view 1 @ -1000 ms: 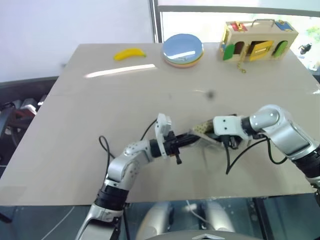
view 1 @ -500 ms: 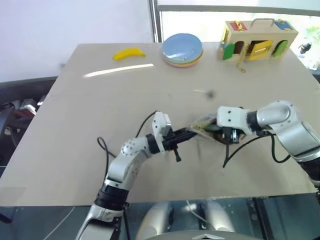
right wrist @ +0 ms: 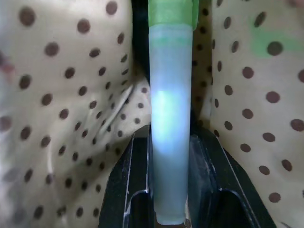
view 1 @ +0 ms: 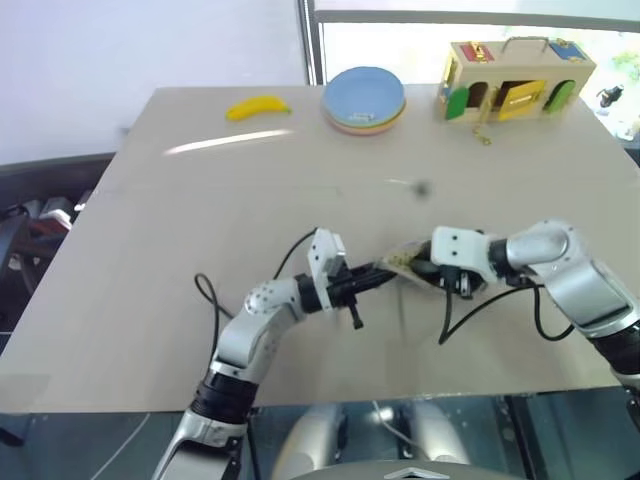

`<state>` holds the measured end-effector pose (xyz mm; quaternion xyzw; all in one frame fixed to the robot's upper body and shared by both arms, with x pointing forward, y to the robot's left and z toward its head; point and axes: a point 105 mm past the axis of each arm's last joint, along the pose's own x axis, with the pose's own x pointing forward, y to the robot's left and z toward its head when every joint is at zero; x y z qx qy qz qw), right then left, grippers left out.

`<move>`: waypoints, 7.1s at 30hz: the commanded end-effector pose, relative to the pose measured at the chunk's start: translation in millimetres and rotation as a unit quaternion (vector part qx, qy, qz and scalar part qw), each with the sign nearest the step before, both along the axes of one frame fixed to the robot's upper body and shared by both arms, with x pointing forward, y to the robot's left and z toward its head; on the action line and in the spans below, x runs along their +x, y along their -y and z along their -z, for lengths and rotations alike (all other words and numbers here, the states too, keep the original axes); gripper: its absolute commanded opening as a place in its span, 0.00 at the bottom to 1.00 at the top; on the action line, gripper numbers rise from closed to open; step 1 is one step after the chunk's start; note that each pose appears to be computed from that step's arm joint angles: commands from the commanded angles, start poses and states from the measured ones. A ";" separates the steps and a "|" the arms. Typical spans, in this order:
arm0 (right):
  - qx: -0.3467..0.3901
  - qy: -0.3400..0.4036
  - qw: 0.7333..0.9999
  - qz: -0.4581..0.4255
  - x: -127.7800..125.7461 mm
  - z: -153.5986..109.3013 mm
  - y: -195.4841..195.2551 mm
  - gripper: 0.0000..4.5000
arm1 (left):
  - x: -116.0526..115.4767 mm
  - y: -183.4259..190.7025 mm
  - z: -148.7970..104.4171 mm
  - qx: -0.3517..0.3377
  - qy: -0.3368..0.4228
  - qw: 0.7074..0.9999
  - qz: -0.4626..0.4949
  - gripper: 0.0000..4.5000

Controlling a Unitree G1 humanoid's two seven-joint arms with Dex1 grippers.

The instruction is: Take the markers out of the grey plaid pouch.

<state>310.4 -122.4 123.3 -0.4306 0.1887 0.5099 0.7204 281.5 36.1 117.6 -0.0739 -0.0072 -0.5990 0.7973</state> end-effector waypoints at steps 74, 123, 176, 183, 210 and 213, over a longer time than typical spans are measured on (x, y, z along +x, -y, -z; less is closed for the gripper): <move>0.027 0.043 0.998 -0.035 -8.6 -29.8 -5.9 0.07 | -7.3 8.5 3.9 0.001 -0.001 1.000 0.025 0.00; -0.061 0.121 0.986 -0.096 -26.6 -45.4 10.4 0.07 | -1.3 10.4 2.7 -0.004 -0.007 1.000 0.008 0.00; 0.246 0.009 0.966 0.074 -32.5 -96.0 32.7 0.28 | 0.1 -2.8 4.1 0.000 -0.027 1.000 -0.015 0.00; 0.234 -0.044 0.970 0.042 -41.4 -78.0 15.6 0.00 | -0.1 0.4 4.9 0.001 -0.026 1.000 -0.009 0.00; 0.014 -0.050 0.997 -0.059 32.8 7.9 -8.5 0.98 | -2.9 14.5 3.5 0.000 -0.046 0.998 0.048 0.00; 0.020 -0.073 0.995 -0.069 32.9 16.6 -15.0 0.98 | -2.4 16.0 3.0 -0.001 -0.044 0.998 0.049 0.00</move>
